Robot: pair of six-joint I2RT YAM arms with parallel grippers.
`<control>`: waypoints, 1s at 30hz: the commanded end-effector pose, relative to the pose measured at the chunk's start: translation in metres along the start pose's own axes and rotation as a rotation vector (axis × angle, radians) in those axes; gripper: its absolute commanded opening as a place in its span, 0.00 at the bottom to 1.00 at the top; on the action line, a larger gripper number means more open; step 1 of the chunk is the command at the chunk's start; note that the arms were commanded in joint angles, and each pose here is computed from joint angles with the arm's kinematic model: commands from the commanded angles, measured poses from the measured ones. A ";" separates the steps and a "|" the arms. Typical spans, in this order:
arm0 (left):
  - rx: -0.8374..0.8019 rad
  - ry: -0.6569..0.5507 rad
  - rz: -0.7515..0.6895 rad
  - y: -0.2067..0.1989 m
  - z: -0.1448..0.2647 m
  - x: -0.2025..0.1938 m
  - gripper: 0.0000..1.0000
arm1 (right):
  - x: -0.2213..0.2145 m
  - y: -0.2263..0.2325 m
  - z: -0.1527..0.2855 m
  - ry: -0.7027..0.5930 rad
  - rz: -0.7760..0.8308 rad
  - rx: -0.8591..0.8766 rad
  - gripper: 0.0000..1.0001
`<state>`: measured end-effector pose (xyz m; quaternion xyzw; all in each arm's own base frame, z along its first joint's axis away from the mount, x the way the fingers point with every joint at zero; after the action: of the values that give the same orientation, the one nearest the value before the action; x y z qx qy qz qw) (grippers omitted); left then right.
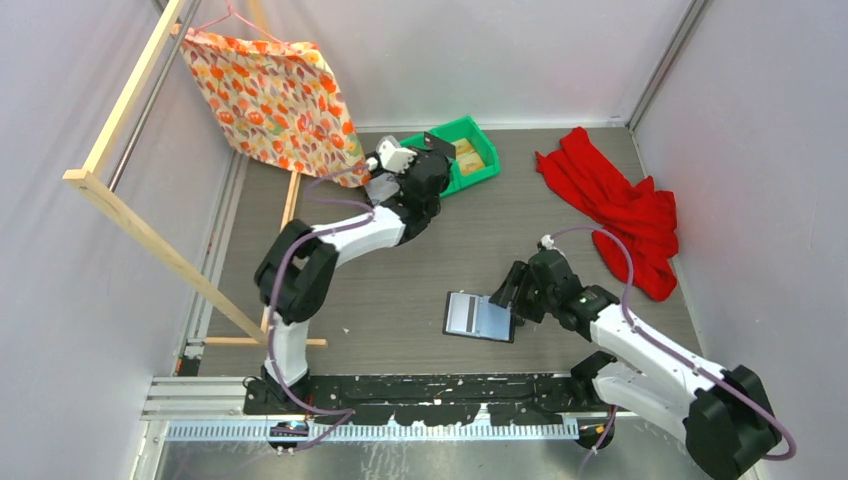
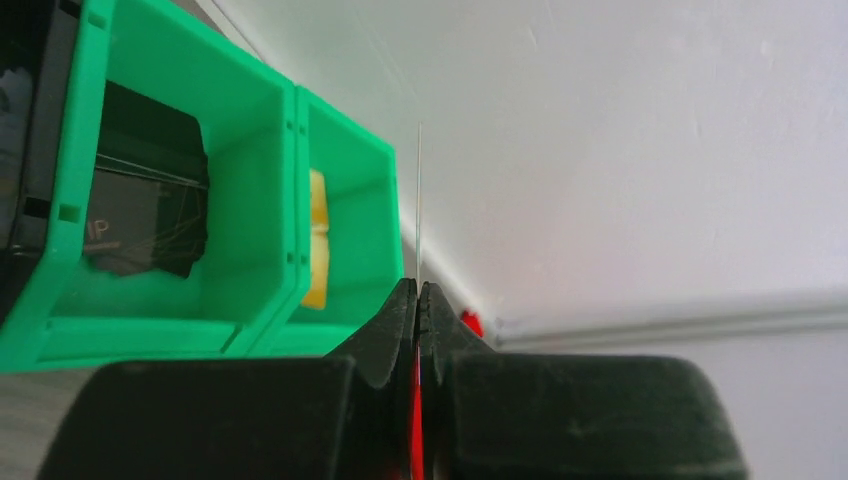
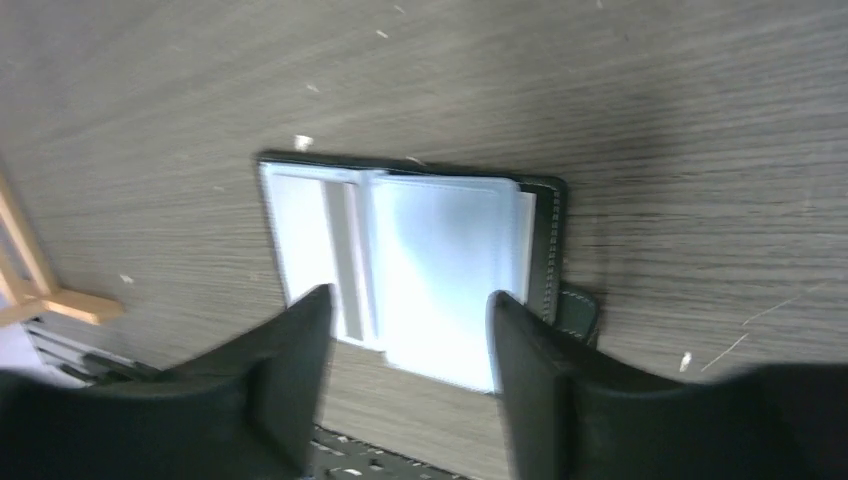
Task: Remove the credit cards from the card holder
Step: Place the credit card in the storage box.
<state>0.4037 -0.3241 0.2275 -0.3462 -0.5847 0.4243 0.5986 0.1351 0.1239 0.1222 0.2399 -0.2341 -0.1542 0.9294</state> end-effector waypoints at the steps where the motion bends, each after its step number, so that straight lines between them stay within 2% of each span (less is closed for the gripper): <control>1: -0.005 0.249 -0.253 -0.046 0.040 0.046 0.00 | 0.030 0.030 0.037 -0.136 0.077 0.068 0.76; 2: 0.007 0.317 -0.291 -0.047 0.044 0.054 0.01 | 0.035 0.035 0.045 -0.153 0.089 0.081 0.95; 3: 0.052 0.417 -0.356 -0.042 0.050 0.064 0.01 | 0.039 0.039 0.051 -0.166 0.098 0.096 0.99; 5: 0.108 0.621 -0.438 -0.027 0.061 0.086 0.01 | 0.047 0.046 0.064 -0.189 0.111 0.130 1.00; 7: 0.025 0.865 -0.448 -0.016 0.076 0.102 0.01 | 0.054 0.052 0.075 -0.206 0.115 0.180 1.00; 10: -0.097 1.062 -0.467 -0.002 0.102 0.129 0.00 | 0.066 0.063 0.087 -0.196 0.105 0.308 1.00; 14: -0.105 1.289 -0.544 0.015 0.134 0.154 0.01 | 0.083 0.081 0.098 -0.160 0.062 0.518 1.00; 16: -0.146 1.361 -0.486 0.018 0.142 0.158 0.01 | 0.087 0.092 0.098 -0.128 0.043 0.651 1.00; 20: -0.342 1.489 -0.338 0.010 0.152 0.158 0.00 | 0.097 0.111 0.086 -0.056 -0.038 0.861 1.00; 25: -0.482 1.554 -0.267 0.003 0.153 0.158 0.01 | 0.105 0.123 0.074 -0.023 -0.017 0.927 0.99; 30: -0.528 1.554 -0.223 -0.001 0.151 0.156 0.01 | 0.095 0.135 0.061 0.061 0.022 0.964 0.99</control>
<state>0.2521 -0.1961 0.2820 -0.5591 -0.1028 -0.1074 0.8156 0.2118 0.1625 0.2547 0.5977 -0.2542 -0.0765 0.7565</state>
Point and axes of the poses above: each gripper's point midway between its finger pads, its own z axis back along the fingers, its own y axis along the line the jaws close on, x = y × z, the point moved 10 cm from there along z, back along the fingers, and after that the axes turned 1 degree about z, right-handed, at the moved point
